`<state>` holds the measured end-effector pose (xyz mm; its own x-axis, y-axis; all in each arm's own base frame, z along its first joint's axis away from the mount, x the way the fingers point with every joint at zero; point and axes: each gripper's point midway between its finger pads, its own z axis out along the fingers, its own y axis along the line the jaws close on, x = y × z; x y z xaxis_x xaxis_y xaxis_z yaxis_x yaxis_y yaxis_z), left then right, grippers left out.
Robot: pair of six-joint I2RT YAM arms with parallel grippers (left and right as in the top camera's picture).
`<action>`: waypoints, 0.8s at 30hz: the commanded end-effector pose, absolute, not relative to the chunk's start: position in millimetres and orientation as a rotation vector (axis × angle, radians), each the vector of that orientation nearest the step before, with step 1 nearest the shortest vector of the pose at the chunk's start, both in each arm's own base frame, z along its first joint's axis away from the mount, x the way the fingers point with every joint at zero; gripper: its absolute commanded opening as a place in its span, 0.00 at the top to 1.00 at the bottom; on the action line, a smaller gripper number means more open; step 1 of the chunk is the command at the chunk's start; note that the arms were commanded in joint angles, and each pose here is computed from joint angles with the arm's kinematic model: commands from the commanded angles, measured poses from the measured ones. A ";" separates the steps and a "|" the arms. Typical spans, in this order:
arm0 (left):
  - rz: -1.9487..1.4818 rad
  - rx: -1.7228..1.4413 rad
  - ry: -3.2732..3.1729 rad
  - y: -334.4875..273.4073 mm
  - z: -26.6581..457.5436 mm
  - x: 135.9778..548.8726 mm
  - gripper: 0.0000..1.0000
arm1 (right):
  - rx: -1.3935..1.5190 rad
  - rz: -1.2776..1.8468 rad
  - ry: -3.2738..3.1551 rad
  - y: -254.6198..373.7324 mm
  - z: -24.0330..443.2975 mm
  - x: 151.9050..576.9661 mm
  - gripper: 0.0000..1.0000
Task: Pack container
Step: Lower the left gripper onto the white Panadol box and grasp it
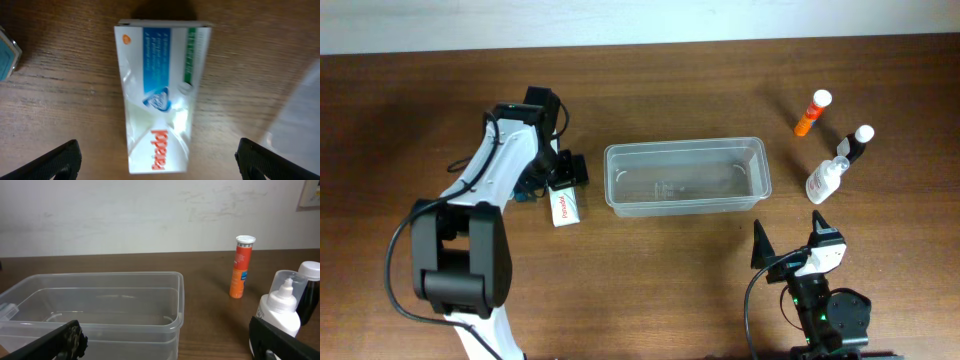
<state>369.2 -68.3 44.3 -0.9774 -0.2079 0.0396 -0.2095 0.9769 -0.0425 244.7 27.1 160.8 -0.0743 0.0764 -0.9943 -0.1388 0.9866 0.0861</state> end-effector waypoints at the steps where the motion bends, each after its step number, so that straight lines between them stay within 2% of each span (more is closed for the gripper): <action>1: 0.009 0.353 -3.073 -63.6 33.0 372.2 0.01 | -0.057 0.197 1.640 30.8 158.5 244.0 0.02; 17: -0.006 0.268 -3.042 -63.8 2.2 374.5 0.02 | -0.057 0.197 1.640 30.8 158.5 244.0 0.02; 19: -0.006 0.268 -3.044 -63.8 2.1 374.9 0.09 | -0.057 0.197 1.640 30.8 158.5 244.0 0.02; 24: -0.004 0.268 -3.046 -64.0 2.1 375.6 0.36 | -0.057 0.197 1.640 30.8 158.5 244.0 0.02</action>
<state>371.7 -63.7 3.2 -0.9785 -0.1860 0.0895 -0.1863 0.9825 0.0053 244.7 27.1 160.8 -0.0743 0.0764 -0.9943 -0.1388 0.9866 0.0861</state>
